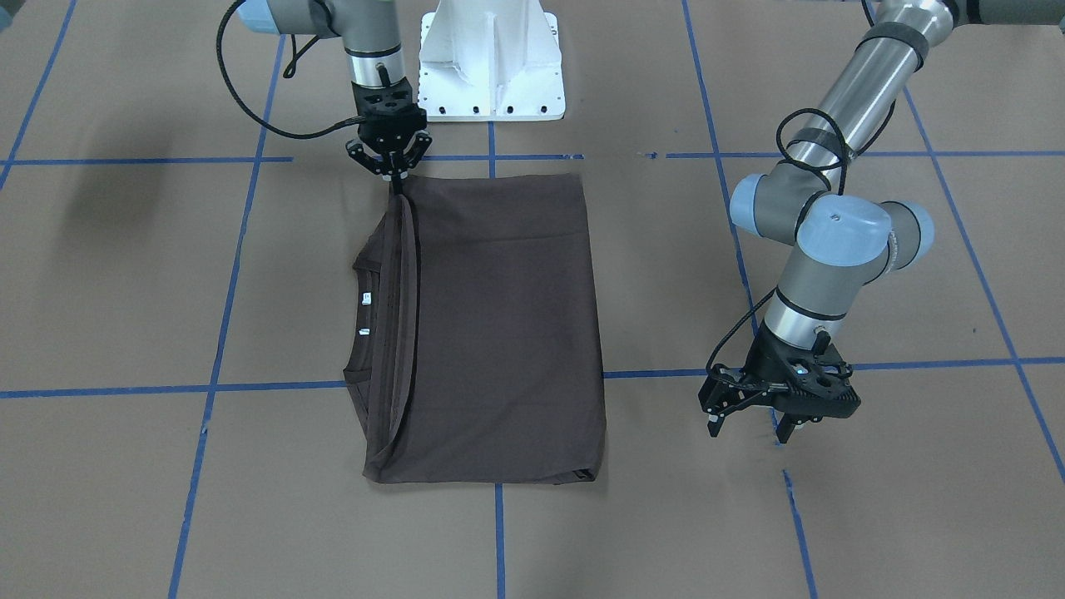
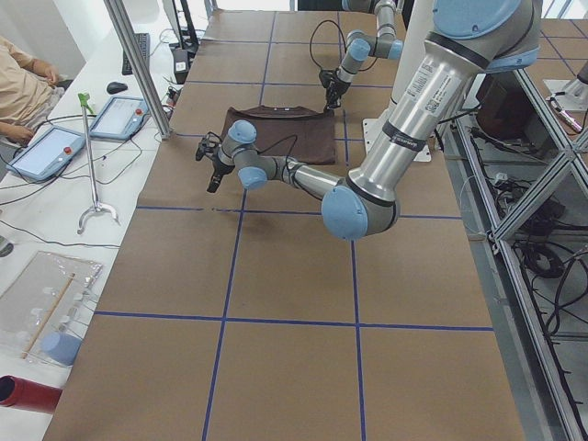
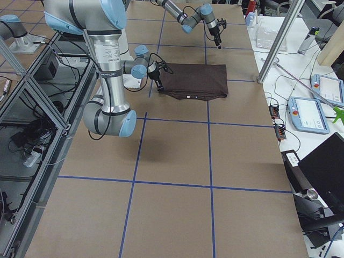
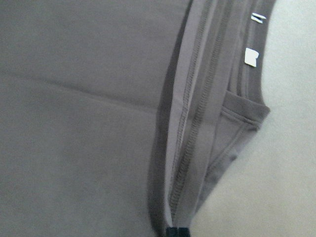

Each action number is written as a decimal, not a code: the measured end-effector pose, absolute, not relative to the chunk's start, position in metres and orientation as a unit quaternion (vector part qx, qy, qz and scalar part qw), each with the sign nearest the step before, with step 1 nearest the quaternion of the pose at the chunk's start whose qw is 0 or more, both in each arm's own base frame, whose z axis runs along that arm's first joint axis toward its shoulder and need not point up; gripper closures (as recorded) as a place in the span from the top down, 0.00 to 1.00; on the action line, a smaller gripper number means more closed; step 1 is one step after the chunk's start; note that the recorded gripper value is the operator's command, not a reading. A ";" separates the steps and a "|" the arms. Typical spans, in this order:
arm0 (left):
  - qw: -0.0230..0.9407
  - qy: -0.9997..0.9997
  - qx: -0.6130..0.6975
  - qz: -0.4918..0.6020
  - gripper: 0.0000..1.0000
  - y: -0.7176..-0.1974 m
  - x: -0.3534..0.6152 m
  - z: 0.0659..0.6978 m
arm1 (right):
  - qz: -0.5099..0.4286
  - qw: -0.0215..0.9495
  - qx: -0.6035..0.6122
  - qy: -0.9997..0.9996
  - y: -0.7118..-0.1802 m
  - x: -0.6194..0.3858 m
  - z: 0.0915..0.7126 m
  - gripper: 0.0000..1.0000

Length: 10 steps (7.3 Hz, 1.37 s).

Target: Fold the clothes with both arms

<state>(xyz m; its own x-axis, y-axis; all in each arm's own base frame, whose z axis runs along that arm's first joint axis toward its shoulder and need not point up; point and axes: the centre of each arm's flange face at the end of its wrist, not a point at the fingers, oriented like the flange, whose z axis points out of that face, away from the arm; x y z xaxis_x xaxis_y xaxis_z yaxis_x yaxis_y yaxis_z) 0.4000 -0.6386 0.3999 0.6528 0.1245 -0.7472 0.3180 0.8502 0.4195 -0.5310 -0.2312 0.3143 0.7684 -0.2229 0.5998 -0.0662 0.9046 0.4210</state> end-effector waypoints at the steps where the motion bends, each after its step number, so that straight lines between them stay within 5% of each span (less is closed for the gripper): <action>1: 0.869 0.413 0.268 -0.056 1.00 -0.638 0.400 0.400 | -0.018 0.919 0.202 -0.339 -0.228 -0.529 0.322 0.99; 7: 0.850 0.461 0.248 -0.054 1.00 -0.620 0.403 0.360 | 0.059 0.879 0.176 -0.439 -0.271 -0.462 0.252 1.00; 10: 0.813 0.544 0.191 -0.083 0.99 -0.508 0.424 0.316 | 0.122 0.850 0.167 -0.484 -0.320 -0.418 0.238 1.00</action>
<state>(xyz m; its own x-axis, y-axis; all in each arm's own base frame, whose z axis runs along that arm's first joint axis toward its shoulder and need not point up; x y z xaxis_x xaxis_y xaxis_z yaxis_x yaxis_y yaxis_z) 0.4243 -0.5076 0.3161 0.3939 0.0720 -0.9163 0.3430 0.9134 0.2192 -0.4181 -0.3200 0.2376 0.5012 0.0455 0.8641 -0.3696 0.9142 0.1663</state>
